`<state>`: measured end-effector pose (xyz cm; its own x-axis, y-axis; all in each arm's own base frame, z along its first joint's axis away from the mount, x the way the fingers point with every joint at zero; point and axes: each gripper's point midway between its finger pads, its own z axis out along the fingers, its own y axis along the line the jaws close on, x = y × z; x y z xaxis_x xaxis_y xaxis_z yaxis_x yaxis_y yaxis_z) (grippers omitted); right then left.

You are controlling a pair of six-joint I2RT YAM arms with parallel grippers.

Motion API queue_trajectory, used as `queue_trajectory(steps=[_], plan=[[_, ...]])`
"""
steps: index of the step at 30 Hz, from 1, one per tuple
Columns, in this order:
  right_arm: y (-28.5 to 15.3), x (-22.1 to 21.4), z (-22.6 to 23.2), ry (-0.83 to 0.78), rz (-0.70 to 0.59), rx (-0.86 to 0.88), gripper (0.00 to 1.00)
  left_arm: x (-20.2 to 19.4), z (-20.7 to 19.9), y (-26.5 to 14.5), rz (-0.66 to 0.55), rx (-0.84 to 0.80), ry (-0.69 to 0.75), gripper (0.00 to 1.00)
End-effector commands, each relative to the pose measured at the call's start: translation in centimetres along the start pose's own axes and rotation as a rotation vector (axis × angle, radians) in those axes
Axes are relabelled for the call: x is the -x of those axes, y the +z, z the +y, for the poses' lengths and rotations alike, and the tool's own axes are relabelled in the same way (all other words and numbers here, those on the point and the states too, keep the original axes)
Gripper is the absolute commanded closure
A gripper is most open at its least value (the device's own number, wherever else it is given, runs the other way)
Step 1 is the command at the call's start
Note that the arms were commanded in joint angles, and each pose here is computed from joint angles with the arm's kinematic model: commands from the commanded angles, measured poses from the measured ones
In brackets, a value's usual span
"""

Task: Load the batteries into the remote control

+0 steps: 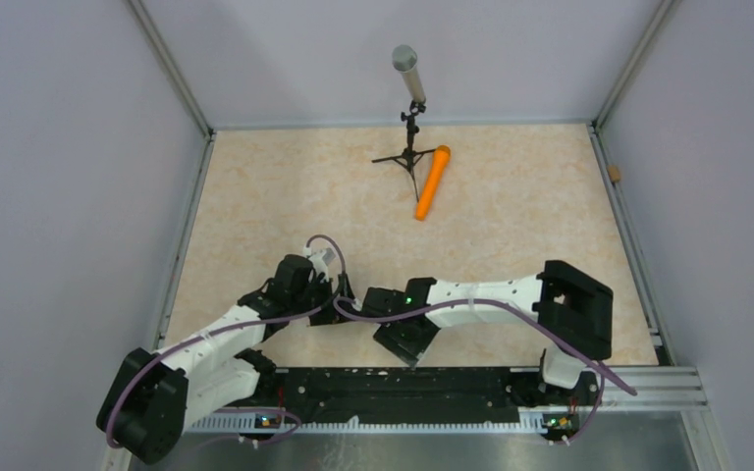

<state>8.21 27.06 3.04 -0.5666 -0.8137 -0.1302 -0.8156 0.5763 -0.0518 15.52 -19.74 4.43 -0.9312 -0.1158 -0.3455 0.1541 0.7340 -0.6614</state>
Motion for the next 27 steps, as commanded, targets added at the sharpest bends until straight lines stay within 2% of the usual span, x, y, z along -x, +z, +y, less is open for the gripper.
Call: queue_trajectory(steps=[1, 5, 11, 17, 19, 27], plan=[[-2.6, 1.5, -1.1, 0.088, -0.13, -0.029, 0.35, 0.0, -0.2, 0.3, 0.01, -0.022, 0.02, 0.16], [-3.9, 1.4, -1.8, 0.164, -0.207, -0.036, 0.35, 0.0, -0.9, 0.7, 0.038, -0.061, 0.038, 0.18], [-5.0, 0.7, -4.2, 0.326, -0.349, -0.115, 0.35, 0.0, -1.5, 1.7, 0.1, -0.099, 0.042, 0.27], [-5.3, 0.5, -3.5, 0.458, -0.464, -0.002, 0.37, 0.0, -1.5, 3.0, 0.146, -0.095, 0.046, 0.31], [-5.1, 0.4, -2.9, 0.495, -0.49, 0.048, 0.4, 0.0, -1.8, 3.6, 0.151, -0.105, 0.056, 0.34], [-3.7, -0.3, -1.8, 0.635, -0.499, 0.14, 0.5, -2.3, -2.6, 5.3, 0.223, -0.103, 0.092, 0.46]])
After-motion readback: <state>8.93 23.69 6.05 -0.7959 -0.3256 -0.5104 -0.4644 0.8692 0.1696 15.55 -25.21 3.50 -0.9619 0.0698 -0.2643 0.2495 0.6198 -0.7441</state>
